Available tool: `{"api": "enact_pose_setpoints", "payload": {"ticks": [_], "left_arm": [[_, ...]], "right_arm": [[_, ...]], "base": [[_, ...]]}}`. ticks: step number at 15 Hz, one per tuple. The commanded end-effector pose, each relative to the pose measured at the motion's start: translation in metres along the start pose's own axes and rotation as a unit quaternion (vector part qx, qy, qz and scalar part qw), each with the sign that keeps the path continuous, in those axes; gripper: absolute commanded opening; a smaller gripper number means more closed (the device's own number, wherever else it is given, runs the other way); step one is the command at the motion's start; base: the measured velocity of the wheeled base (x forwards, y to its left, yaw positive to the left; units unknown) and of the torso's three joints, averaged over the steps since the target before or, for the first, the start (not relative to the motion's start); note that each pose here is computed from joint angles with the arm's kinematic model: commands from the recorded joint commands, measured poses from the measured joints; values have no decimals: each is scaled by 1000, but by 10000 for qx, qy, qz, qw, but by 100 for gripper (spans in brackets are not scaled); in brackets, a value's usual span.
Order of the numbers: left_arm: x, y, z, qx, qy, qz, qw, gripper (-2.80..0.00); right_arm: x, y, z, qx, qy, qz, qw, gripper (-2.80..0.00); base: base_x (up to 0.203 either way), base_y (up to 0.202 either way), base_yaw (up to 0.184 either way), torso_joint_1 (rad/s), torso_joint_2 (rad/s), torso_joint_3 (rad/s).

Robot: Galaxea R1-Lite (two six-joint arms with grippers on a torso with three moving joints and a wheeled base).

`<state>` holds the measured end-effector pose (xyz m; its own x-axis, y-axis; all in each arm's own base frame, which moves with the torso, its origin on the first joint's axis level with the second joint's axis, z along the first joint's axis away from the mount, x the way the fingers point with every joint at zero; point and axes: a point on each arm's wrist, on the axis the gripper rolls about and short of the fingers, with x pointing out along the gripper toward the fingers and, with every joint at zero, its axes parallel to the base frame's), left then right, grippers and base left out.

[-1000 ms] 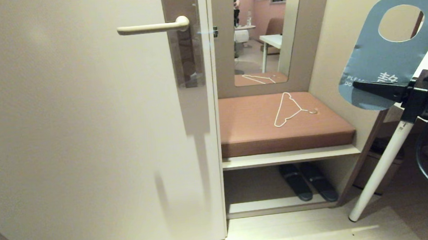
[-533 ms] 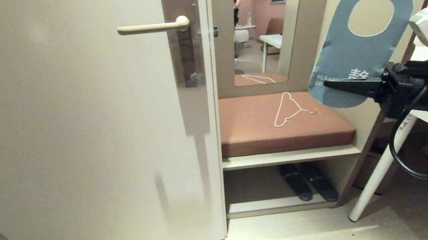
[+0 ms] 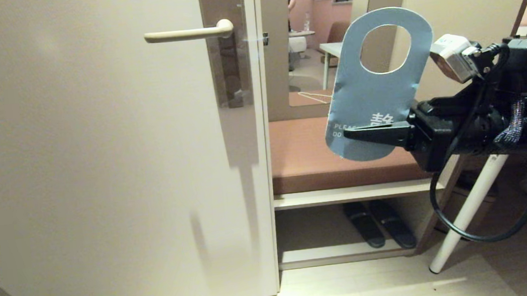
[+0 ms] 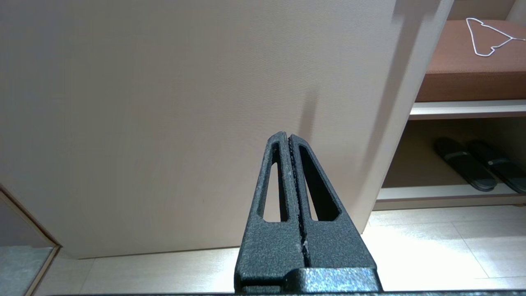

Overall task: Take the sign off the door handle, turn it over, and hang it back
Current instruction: Hand it to the other hand

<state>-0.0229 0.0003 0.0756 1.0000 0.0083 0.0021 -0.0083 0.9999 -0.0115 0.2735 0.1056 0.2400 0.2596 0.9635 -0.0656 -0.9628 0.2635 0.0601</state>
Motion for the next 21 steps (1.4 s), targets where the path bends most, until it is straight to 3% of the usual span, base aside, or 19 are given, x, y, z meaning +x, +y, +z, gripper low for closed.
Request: {"api": "enact_pose_setpoints", "payload": {"ticks": [1, 15, 21], "left_arm": [[0, 0, 0, -4, 3, 5, 10000, -280], [0, 0, 0, -4, -3, 4, 10000, -280], [0, 0, 2, 151, -91, -38, 9998, -280]], "right_arm": [[7, 1, -4, 42, 39, 129, 9999, -280], [10, 2, -9, 75, 92, 144, 9998, -280], [29, 14, -14, 135, 179, 508, 9985, -280]], "base": [[0, 0, 0, 0, 0, 0], [0, 0, 0, 0, 0, 0], [0, 0, 0, 0, 0, 0]]}}
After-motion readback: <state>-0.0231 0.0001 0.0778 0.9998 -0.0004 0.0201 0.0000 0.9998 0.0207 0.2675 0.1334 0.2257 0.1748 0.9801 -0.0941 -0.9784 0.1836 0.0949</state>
